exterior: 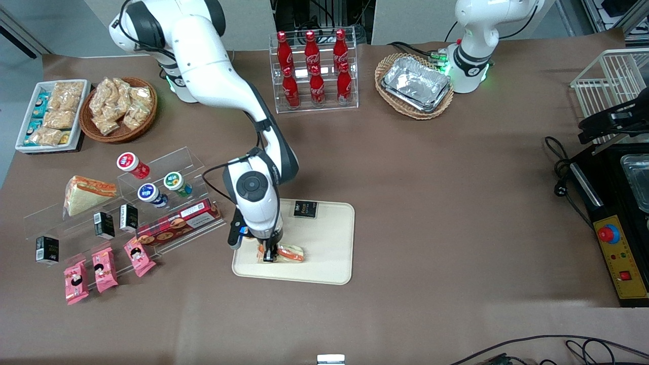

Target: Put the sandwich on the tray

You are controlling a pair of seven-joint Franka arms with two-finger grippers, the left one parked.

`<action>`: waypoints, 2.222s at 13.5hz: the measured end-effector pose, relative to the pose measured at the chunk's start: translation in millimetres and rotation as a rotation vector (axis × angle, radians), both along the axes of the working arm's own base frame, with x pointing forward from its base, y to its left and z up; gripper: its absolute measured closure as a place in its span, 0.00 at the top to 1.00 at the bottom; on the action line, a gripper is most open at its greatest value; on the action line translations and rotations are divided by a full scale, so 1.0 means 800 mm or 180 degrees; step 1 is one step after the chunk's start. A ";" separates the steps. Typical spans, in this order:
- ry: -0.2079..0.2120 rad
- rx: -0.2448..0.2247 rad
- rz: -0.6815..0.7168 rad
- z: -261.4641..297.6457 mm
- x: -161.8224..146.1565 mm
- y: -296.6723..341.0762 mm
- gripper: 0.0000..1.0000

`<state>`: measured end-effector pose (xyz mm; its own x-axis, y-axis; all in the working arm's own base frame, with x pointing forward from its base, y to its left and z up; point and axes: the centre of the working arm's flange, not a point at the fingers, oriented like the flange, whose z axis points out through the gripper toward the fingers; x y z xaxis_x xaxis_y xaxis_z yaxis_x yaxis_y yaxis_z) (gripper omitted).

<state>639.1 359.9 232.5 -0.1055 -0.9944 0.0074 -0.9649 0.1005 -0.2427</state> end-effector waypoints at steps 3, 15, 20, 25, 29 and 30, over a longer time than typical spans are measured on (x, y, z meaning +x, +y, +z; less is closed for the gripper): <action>-0.0089 -0.0015 -0.0009 -0.027 0.001 0.001 0.19; -0.0327 0.0084 0.0010 0.031 0.022 0.019 1.00; -0.0226 0.0024 0.0391 0.179 0.020 -0.005 1.00; 0.0047 -0.0099 0.0983 0.285 0.033 -0.129 1.00; 0.0371 -0.0112 0.1644 0.355 0.032 -0.303 1.00; 0.0434 -0.0112 0.1909 0.366 0.026 -0.347 1.00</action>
